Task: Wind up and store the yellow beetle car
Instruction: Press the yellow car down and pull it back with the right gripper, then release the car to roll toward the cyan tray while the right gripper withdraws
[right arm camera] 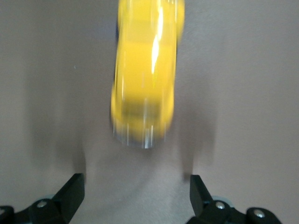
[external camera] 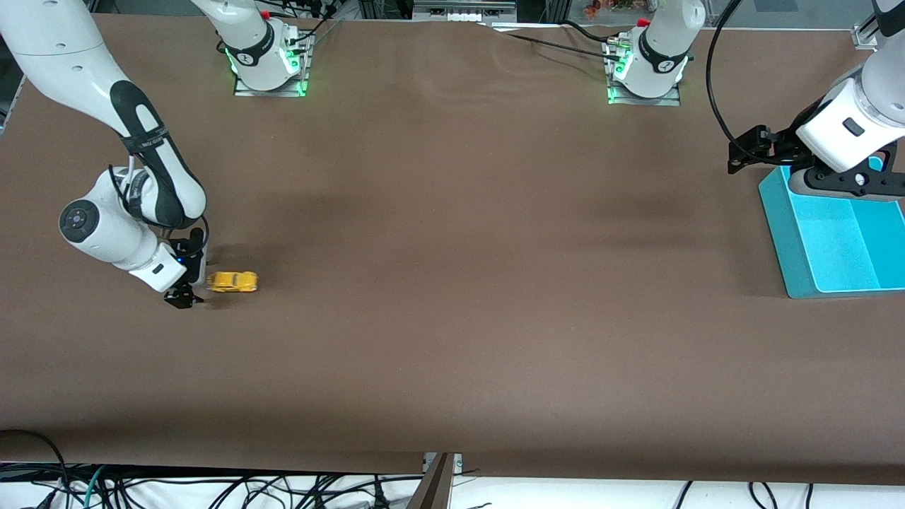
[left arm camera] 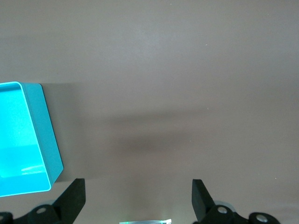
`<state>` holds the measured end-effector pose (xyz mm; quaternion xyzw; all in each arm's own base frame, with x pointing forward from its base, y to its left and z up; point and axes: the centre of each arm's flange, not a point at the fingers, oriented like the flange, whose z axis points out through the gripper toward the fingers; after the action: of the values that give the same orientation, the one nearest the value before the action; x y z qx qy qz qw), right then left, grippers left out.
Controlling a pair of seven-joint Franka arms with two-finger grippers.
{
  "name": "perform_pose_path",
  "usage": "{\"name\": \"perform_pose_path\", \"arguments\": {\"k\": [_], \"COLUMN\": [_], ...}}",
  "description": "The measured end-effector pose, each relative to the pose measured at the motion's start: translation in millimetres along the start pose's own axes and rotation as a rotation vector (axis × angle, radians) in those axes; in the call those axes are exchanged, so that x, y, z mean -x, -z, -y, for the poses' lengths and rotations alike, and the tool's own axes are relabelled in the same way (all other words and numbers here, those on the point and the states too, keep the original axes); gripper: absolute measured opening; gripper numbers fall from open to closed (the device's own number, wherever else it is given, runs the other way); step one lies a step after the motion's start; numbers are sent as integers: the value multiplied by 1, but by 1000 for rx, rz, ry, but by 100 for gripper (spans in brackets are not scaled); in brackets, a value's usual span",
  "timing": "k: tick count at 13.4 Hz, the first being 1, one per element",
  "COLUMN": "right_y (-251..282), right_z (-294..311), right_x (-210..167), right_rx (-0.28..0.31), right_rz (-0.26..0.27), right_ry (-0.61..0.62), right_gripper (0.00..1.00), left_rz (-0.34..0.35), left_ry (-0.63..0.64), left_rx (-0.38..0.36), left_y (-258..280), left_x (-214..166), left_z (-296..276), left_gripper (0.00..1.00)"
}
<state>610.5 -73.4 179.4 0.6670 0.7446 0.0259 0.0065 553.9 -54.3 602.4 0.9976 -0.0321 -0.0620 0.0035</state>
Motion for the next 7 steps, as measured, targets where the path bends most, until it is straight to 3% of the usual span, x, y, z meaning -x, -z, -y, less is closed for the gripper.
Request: {"name": "perform_pose_path", "arguments": {"k": [4,7], "right_y": [7,12], "right_z": [-7,-13], "right_x": [-2,-9], "right_rx": [4,22], "right_rz": [-9,-57], "right_ry": [-5,-58], "right_gripper": [100,100], "left_rz": [0,0], "left_ry": [0,0], "left_rx": [0,0], "left_y": [0,0], "left_x": [0,0], "left_z": [0,0], "left_gripper": [100,100]}}
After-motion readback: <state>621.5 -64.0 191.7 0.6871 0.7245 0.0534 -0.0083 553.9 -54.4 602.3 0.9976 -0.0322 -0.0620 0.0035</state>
